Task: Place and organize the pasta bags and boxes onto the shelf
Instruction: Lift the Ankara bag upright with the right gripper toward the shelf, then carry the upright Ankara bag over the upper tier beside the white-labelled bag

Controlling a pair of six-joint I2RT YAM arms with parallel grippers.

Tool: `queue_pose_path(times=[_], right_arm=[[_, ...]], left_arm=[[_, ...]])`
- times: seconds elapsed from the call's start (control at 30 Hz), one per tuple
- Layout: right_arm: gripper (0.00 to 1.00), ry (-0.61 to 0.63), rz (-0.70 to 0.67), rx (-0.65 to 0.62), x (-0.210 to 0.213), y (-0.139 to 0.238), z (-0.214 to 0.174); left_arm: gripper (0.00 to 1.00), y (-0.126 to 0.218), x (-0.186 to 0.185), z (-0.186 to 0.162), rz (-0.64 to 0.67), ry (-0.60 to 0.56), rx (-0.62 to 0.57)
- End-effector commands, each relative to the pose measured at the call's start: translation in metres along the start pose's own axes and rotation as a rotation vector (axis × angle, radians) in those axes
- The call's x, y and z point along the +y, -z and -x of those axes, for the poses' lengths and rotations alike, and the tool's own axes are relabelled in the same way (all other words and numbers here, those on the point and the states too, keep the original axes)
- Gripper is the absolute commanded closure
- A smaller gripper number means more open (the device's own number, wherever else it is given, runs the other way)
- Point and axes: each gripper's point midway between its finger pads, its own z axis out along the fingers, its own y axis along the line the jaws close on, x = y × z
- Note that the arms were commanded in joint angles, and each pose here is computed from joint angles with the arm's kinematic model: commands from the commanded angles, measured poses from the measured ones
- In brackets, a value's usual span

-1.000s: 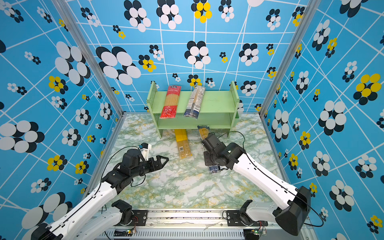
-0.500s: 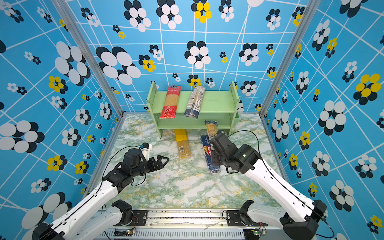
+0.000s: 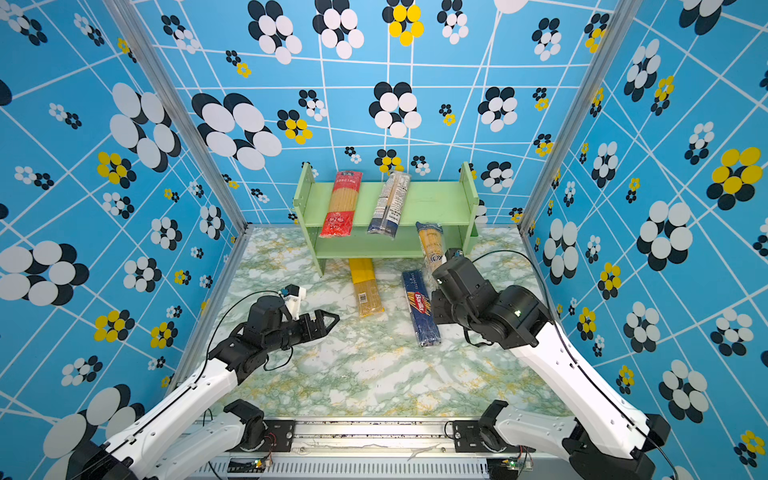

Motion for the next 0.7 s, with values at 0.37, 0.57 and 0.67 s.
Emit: queue_pose_path(times=[0.37, 0.57, 0.67], right_arm=[[1.0, -0.027, -0.042, -0.297, -0.005, 0.037, 0.113], [1.0, -0.028, -0.072, -0.329, -0.009, 0.025, 0.15], [1.0, -0.019, -0.088, -0.328, -0.006, 0.01, 0.167]], left_arm=[[0.0, -0.007, -0.017, 0.018, -0.051, -0.034, 0.004], [0.0, -0.008, -0.017, 0.018, -0.046, -0.039, 0.011], [0.0, -0.007, -0.015, 0.019, -0.04, -0.045, 0.01]])
